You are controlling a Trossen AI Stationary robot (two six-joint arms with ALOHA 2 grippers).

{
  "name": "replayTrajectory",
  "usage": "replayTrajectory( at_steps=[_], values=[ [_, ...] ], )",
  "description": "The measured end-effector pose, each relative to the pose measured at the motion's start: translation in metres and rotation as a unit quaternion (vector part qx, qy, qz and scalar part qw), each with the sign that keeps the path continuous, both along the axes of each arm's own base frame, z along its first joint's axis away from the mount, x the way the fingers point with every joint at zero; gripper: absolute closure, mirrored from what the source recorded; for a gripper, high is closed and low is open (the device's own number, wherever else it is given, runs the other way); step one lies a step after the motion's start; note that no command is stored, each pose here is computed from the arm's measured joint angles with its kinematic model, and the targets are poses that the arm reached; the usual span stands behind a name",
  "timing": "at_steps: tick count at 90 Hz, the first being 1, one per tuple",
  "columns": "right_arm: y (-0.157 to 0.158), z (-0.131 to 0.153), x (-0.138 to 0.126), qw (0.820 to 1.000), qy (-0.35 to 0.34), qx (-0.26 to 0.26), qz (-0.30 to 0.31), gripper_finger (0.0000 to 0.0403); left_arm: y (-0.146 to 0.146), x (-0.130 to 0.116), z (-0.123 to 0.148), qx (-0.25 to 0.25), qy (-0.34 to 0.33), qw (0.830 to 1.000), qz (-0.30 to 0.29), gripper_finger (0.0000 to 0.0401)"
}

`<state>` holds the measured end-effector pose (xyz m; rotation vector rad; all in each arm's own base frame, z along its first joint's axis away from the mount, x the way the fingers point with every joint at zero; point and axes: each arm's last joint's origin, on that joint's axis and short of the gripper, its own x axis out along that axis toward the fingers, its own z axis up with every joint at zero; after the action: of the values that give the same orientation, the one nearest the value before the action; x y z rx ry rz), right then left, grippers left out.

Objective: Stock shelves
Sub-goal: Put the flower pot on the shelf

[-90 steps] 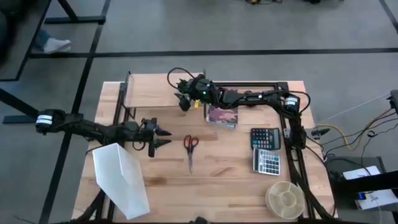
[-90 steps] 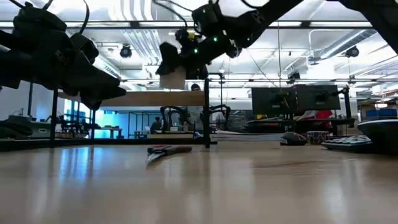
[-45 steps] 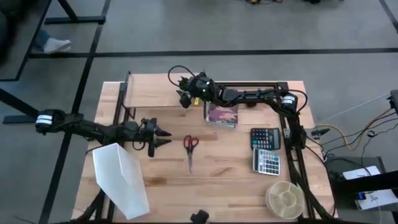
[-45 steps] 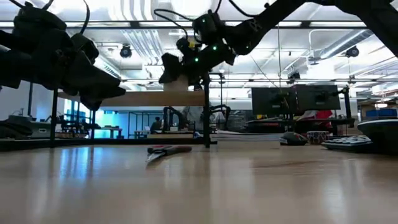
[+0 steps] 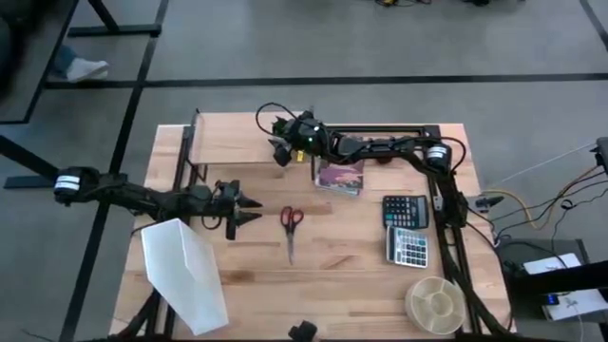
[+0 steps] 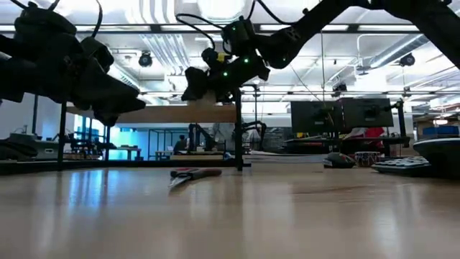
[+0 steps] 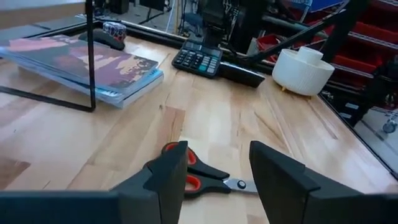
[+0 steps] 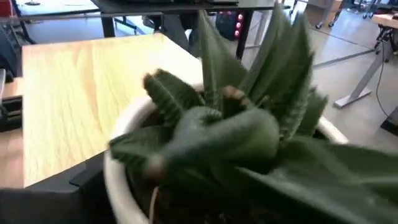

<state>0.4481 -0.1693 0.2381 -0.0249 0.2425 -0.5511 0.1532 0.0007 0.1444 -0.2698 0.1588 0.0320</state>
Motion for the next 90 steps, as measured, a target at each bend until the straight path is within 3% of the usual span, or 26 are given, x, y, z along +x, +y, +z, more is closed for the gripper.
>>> replayTrajectory(
  at_steps=[34, 61, 90],
  values=[
    [0.016, 0.052, -0.014, 0.998, -0.032, -0.05, 0.017, 0.0004, 0.0, 0.001, 0.007, 0.028, -0.037, 0.999, -0.004, 0.0221],
    [0.058, 0.109, -0.041, 0.992, -0.008, -0.105, 0.064, 0.0008, 0.0, 0.013, 0.02, 0.062, -0.027, 0.998, -0.006, 0.022],
    [0.118, 0.14, -0.087, 0.984, 0.092, -0.068, 0.136, 0.0009, 0.0, 0.046, 0.043, 0.114, 0.03, 0.993, -0.018, 0.022]
  ],
)
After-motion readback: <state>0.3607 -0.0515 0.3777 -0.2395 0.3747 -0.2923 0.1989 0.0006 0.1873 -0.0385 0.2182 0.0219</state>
